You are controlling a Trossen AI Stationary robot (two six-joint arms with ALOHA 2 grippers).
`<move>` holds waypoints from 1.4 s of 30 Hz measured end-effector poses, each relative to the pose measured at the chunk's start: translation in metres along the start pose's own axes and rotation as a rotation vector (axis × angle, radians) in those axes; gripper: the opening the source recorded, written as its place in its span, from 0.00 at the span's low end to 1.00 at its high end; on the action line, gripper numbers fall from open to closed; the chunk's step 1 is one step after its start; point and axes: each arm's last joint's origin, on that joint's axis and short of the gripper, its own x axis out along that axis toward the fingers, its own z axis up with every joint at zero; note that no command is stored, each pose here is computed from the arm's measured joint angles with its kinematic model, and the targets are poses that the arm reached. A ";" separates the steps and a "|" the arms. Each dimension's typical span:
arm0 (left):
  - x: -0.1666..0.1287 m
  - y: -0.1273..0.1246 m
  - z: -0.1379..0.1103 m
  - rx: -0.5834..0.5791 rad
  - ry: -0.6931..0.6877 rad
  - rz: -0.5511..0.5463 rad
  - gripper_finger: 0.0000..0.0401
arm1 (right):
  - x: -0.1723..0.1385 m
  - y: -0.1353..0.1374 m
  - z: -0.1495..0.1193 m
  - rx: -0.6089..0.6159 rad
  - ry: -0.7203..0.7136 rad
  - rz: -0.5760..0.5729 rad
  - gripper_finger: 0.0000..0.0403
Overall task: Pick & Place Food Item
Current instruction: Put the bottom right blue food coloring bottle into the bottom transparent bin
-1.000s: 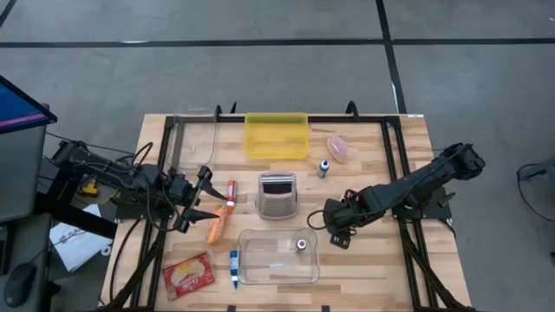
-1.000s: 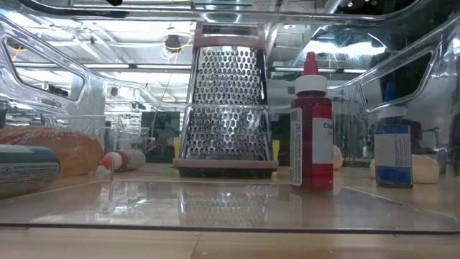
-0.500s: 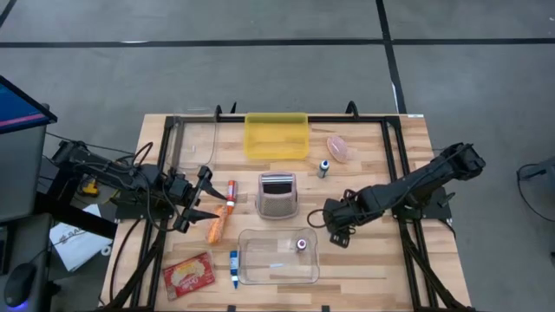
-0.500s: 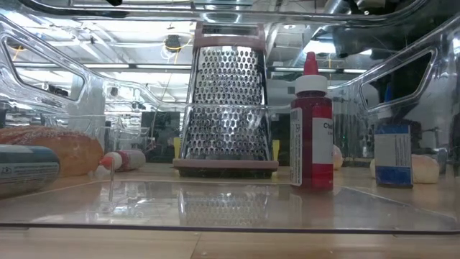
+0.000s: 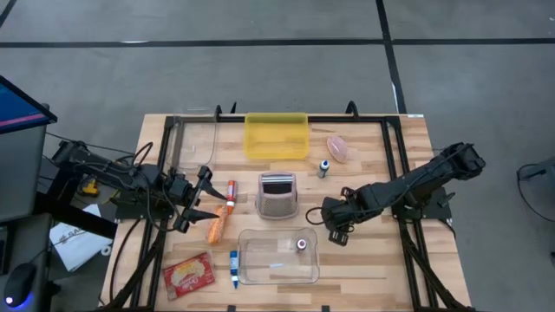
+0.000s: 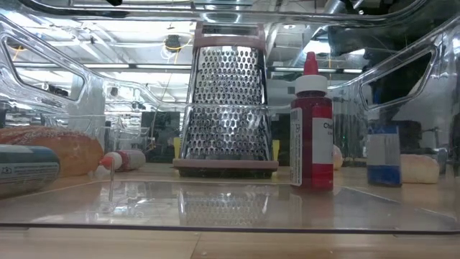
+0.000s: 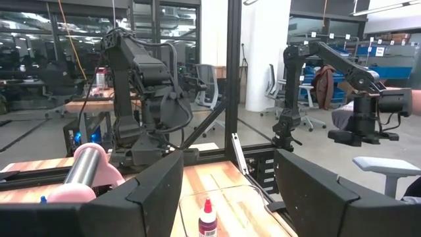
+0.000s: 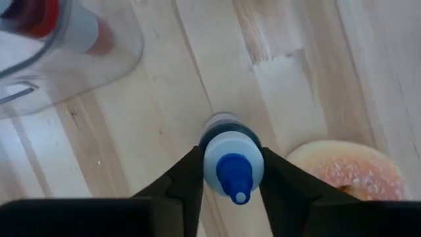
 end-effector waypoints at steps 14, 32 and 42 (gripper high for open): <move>0.000 0.000 0.000 0.000 0.000 0.000 0.58 | -0.051 0.012 0.012 -0.031 -0.132 -0.059 0.25; 0.000 0.000 0.000 0.000 -0.002 0.000 0.58 | -0.124 0.107 0.010 -0.055 -0.384 0.164 0.25; 0.001 0.000 -0.001 0.000 0.000 0.000 0.58 | -0.097 0.163 0.049 -0.079 -0.200 0.037 0.25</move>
